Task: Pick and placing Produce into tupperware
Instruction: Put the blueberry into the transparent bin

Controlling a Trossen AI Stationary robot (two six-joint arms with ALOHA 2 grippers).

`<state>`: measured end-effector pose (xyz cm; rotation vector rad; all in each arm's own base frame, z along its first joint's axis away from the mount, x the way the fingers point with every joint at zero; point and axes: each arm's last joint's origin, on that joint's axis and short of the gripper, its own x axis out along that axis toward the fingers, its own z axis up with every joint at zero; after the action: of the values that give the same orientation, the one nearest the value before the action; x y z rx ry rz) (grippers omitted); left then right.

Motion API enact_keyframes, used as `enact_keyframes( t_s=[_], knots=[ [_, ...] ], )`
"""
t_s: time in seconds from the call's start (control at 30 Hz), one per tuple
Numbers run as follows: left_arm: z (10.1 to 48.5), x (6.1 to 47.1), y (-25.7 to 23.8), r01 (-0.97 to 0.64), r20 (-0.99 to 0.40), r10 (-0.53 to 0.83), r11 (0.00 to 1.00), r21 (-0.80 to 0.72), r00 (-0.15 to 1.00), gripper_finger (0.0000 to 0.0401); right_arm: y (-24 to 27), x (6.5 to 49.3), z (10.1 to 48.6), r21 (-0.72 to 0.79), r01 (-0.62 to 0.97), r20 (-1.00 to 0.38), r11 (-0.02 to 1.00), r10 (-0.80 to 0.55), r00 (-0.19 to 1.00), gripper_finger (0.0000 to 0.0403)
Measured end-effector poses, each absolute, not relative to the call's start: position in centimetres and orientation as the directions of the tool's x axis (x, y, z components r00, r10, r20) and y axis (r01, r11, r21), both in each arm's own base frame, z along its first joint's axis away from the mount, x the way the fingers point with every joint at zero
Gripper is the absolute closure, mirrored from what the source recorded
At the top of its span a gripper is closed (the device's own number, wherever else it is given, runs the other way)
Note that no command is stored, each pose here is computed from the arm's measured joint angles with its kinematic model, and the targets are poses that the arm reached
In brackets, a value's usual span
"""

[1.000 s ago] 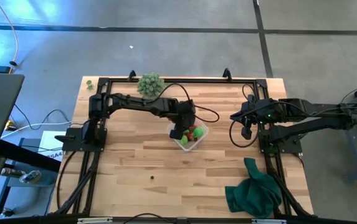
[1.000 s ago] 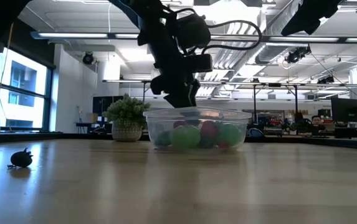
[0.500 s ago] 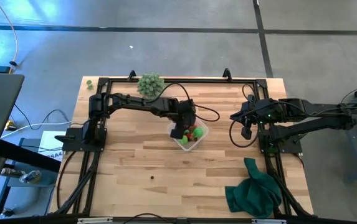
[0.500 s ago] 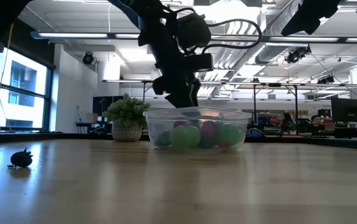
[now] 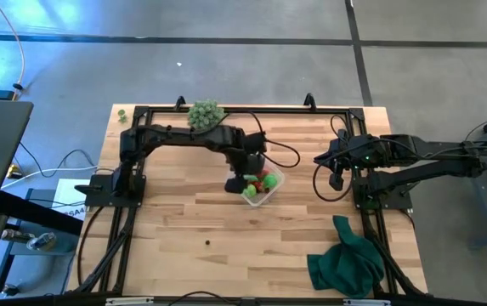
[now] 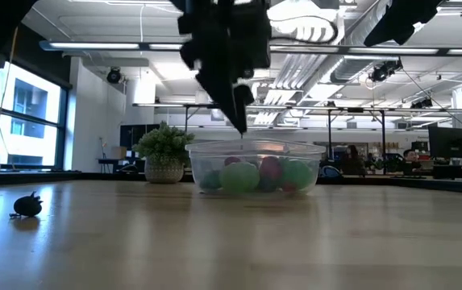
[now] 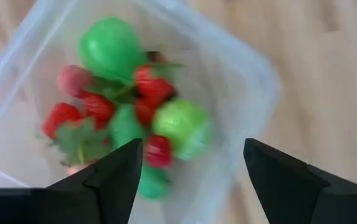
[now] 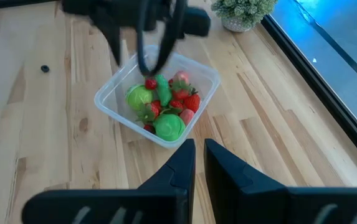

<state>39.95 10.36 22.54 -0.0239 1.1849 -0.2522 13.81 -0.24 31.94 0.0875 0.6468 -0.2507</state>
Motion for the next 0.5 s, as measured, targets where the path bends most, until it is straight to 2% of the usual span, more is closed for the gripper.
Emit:
enact_keyframes(
  t_s=[0.1,0.2,0.37,0.5],
  knots=[
    [24.8,39.8,9.8,0.179,-0.912,-0.258,0.961,-0.209,0.32,0.0139,-0.2,13.8,31.9,0.003,0.257,-0.606,0.966,-0.203,0.769,0.0378],
    [27.2,39.5,9.0,0.184,-0.92,-0.254,0.961,-0.206,0.298,0.0144,-0.2,13.8,31.9,0.003,0.258,-0.606,0.966,-0.203,0.769,0.0378],
    [32.2,38.4,5.4,0.247,-0.927,-0.213,0.959,-0.138,0.308,0.0146,-0.2,13.8,31.9,0.003,0.258,-0.606,0.966,-0.204,0.769,0.0378],
    [35.2,36.0,0.6,0.293,-0.952,-0.089,0.956,0.001,0.294,0.0147,-0.2,13.8,31.9,0.003,0.258,-0.605,0.966,-0.204,0.769,0.0378]
  ],
)
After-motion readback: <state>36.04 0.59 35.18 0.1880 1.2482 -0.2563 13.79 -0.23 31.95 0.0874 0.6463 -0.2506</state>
